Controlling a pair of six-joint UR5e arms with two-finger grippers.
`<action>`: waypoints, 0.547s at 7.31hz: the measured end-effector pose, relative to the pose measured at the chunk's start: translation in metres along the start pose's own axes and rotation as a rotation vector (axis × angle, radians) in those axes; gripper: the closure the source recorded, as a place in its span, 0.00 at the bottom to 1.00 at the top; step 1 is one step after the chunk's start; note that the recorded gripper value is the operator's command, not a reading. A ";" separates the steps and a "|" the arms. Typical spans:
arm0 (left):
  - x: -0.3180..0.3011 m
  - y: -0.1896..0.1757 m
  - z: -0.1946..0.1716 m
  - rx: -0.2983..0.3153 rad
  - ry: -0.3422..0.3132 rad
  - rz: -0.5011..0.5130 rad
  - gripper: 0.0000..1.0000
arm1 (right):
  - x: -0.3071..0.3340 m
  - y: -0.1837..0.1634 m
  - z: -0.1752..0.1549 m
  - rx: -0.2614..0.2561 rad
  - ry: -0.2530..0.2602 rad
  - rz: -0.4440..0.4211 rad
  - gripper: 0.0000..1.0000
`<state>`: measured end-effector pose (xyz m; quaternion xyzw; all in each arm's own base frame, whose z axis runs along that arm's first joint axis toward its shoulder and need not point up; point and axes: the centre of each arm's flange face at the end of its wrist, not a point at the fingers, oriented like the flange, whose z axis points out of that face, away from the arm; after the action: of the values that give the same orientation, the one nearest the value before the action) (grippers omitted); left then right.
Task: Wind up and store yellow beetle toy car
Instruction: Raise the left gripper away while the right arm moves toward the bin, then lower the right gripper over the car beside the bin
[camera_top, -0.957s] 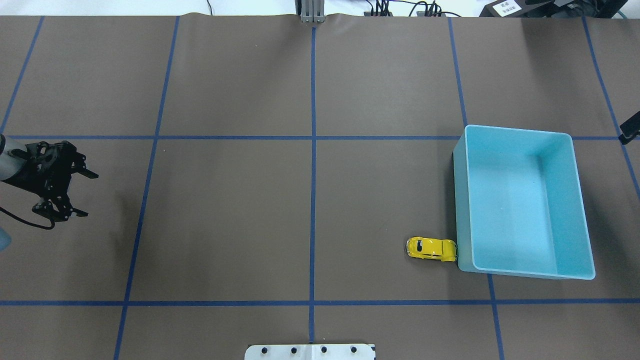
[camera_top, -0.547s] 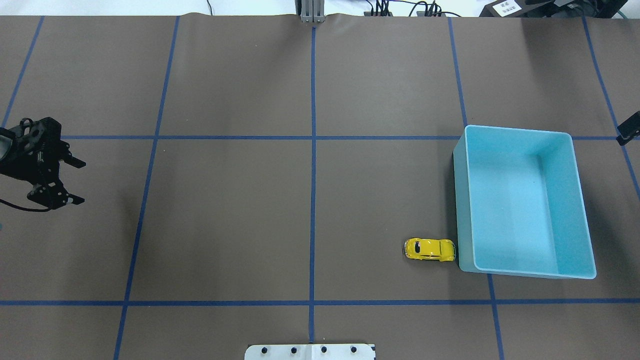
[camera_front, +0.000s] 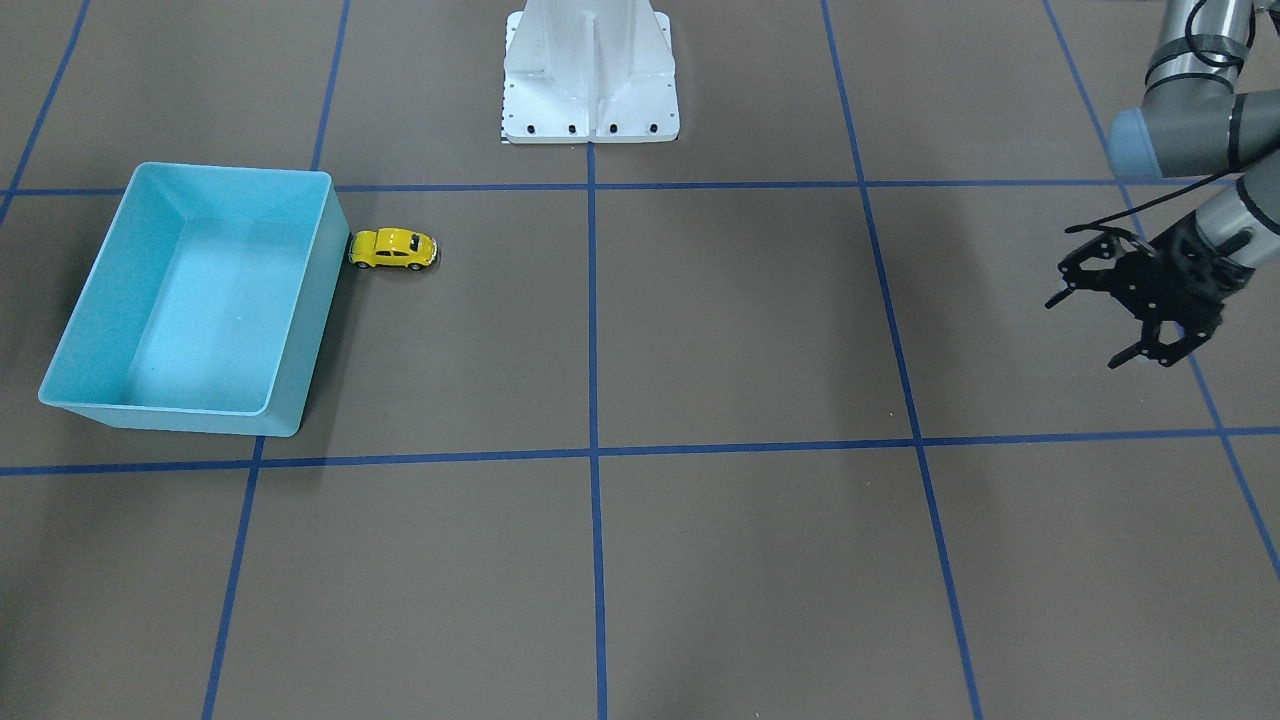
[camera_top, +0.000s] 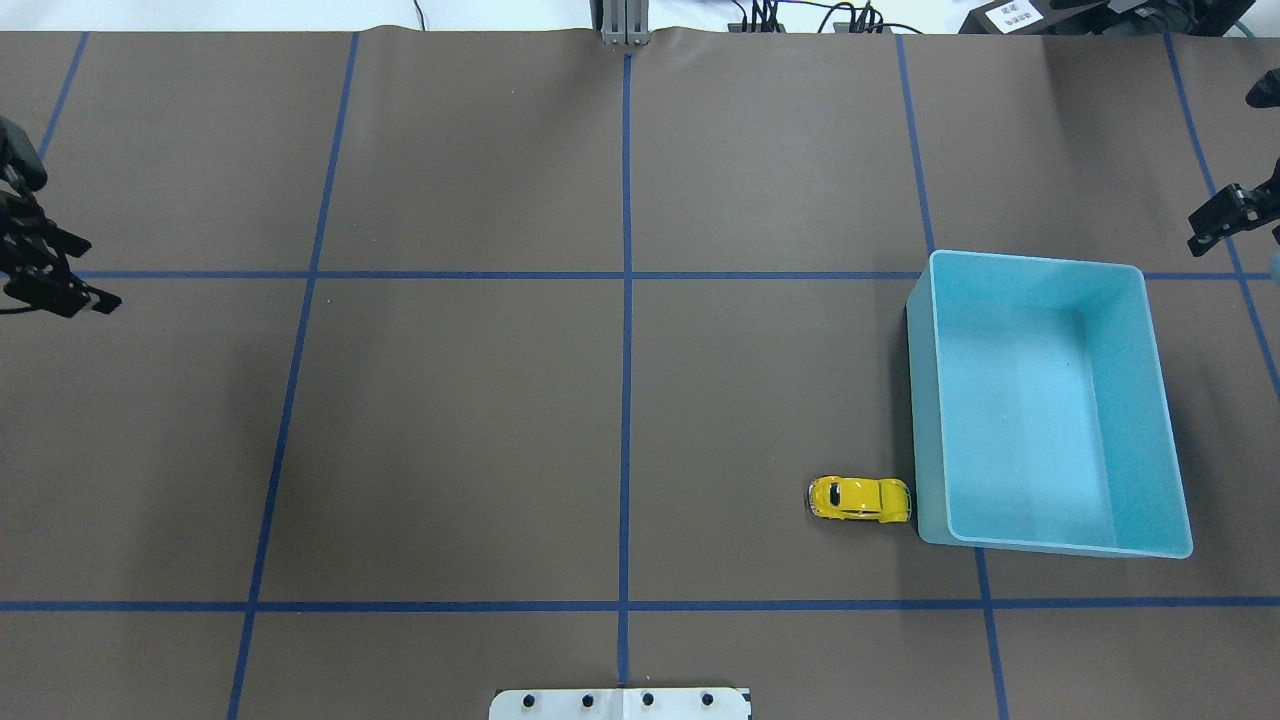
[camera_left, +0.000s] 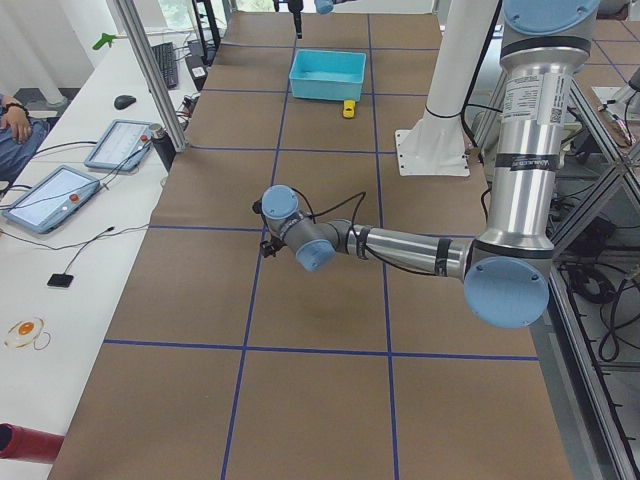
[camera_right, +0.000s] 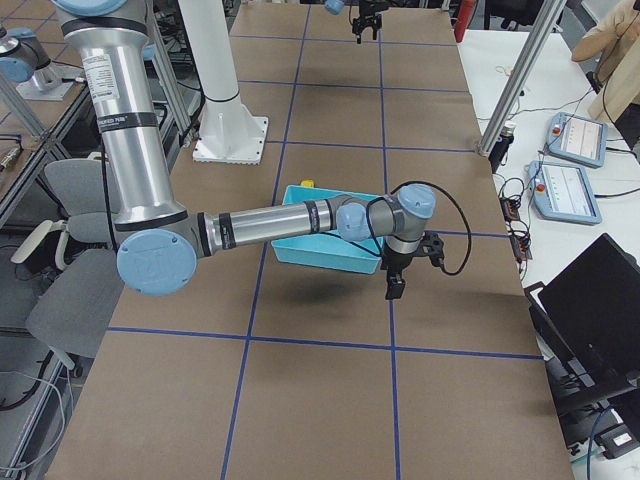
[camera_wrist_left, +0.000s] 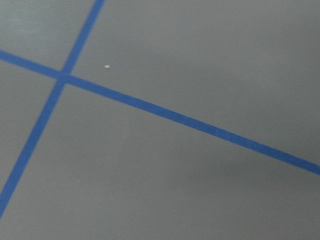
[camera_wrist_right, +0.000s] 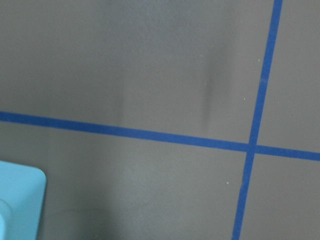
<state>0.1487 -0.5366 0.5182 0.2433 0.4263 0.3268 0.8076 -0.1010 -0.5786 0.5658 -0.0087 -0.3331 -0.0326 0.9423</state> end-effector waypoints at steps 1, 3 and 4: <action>-0.022 -0.015 -0.031 -0.026 -0.040 -0.110 0.00 | -0.012 -0.003 -0.008 0.004 -0.031 0.061 0.00; -0.054 -0.020 -0.093 -0.083 -0.107 -0.322 0.00 | -0.058 -0.003 -0.007 -0.029 -0.093 0.329 0.00; -0.064 -0.010 -0.116 -0.115 -0.134 -0.412 0.00 | -0.107 -0.005 -0.006 -0.050 -0.113 0.466 0.00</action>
<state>0.0265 -0.5766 0.4850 0.1258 0.3929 0.1618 0.8964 -0.1804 -0.5776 0.4939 -0.1104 -0.3736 0.1779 0.9036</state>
